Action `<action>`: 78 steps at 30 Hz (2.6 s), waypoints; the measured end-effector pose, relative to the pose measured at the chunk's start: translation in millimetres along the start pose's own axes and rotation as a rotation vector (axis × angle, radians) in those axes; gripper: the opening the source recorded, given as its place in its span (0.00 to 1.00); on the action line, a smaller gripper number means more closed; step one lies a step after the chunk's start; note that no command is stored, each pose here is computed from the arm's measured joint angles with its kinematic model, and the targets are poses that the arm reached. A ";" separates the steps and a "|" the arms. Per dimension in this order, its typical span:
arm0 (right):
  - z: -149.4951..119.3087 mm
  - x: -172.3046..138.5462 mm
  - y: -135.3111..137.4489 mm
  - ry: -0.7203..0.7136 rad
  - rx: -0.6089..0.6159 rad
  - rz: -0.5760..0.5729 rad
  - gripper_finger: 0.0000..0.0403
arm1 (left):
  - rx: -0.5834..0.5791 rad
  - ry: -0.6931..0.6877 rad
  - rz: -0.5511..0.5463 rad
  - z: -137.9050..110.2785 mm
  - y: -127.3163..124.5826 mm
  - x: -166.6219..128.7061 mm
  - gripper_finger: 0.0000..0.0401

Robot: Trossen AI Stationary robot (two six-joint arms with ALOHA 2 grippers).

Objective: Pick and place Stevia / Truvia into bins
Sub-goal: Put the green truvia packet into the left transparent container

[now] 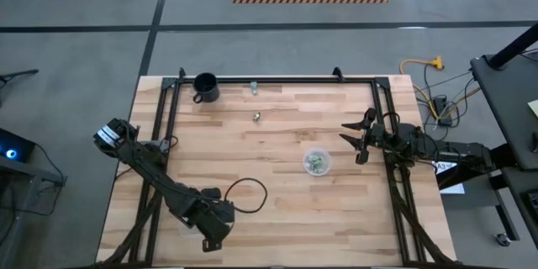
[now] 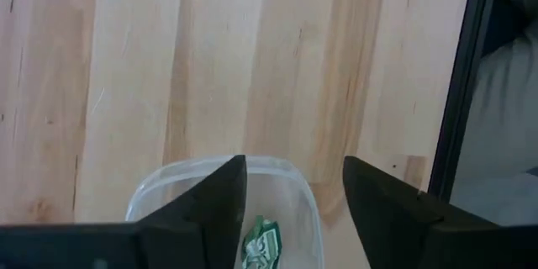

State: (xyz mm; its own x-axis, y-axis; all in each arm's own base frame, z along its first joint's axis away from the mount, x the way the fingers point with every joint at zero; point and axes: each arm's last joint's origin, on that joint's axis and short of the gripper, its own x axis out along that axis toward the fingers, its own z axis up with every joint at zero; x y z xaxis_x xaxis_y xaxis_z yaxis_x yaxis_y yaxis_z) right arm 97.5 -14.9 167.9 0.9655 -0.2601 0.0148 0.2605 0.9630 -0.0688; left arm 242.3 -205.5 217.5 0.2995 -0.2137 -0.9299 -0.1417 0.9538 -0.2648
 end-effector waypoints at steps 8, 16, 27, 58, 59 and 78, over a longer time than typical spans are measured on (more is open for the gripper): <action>0.0 0.0 0.0 0.000 0.000 0.000 0.38 | 0.020 -0.006 -0.008 2.2 0.5 0.0 0.47; 0.0 0.0 0.0 0.000 0.000 0.000 0.38 | 0.018 -0.021 -0.025 3.8 -1.6 -0.7 0.47; 0.0 0.0 0.0 0.000 0.000 0.000 0.38 | -0.098 -0.160 0.136 5.3 6.3 -0.2 0.51; -0.1 0.0 0.0 0.000 0.000 0.000 0.38 | -0.178 -0.351 0.260 21.9 18.3 -2.6 0.93; -0.1 0.0 0.0 0.000 0.000 0.000 0.38 | -0.180 -0.359 0.250 22.6 17.5 -2.6 0.93; -0.1 0.0 0.0 0.000 0.000 0.000 0.38 | 0.000 -0.664 0.113 65.4 7.7 -12.3 0.93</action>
State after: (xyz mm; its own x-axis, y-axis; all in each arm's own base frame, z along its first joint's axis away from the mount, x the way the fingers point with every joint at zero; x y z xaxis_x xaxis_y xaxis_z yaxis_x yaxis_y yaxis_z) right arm 97.5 -14.9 167.8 0.9656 -0.2598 0.0145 0.2602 0.9631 -0.0688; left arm 299.2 -181.7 243.5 0.7994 0.0627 -0.5975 -0.2063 0.9627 -0.1750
